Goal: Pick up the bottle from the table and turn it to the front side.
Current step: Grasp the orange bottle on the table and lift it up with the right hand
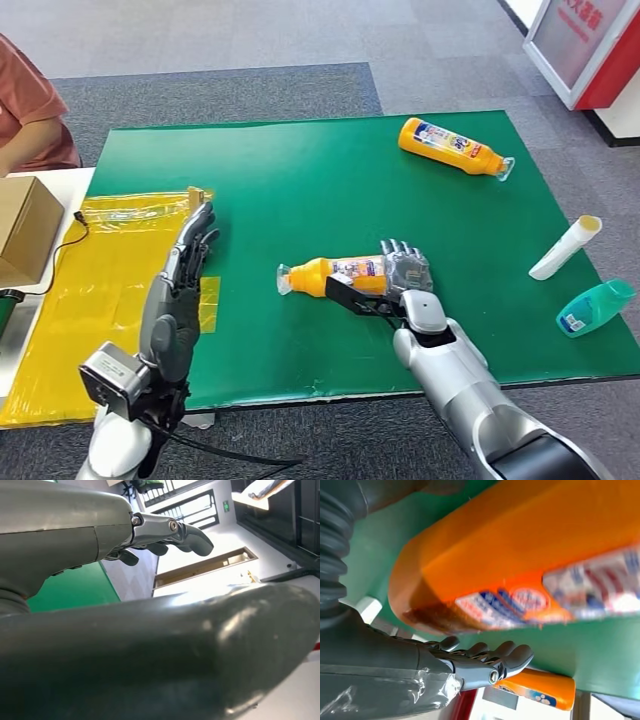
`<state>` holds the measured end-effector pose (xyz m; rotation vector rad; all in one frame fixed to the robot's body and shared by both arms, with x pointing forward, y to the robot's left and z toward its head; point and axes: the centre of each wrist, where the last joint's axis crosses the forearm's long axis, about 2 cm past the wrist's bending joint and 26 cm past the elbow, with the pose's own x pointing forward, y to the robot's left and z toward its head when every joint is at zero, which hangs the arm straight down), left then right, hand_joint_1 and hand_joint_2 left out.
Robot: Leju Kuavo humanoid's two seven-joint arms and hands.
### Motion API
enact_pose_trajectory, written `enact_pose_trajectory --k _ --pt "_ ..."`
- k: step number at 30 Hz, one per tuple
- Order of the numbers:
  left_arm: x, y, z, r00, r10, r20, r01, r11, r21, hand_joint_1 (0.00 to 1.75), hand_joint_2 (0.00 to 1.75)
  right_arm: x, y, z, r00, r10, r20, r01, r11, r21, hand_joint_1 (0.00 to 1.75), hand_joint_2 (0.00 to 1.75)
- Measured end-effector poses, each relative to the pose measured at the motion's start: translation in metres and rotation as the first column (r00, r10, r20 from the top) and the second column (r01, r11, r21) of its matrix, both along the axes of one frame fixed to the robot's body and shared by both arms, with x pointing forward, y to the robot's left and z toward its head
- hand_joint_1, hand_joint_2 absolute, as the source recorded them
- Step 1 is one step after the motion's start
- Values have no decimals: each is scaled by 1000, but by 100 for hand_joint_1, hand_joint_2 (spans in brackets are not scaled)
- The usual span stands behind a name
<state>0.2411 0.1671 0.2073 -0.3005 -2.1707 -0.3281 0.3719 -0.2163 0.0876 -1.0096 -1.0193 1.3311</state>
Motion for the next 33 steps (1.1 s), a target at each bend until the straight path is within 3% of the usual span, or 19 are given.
enact_pose_trajectory --k 6,10,23,29,33 --pt "2 -1 2 1000 -6 10 6 1000 -6 0 0 2 3 -2 1000 10 -20 -11 999 -37 0 175" --pt "2 0 3 1000 -8 13 8 1000 -12 0 0 3 5 -3 999 14 -29 -16 999 -44 170 175" --pt "3 0 1 1000 -2 -1 2 999 -40 0 0 3 6 -4 998 59 -1 -59 998 15 175 175" --pt "2 2 -2 1000 5 -12 -6 999 -41 0 0 0 5 0 997 67 28 -72 973 220 175 175" --pt "-1 4 -6 1000 19 -16 -20 999 -46 0 0 -2 3 9 997 71 38 -80 885 458 175 175"
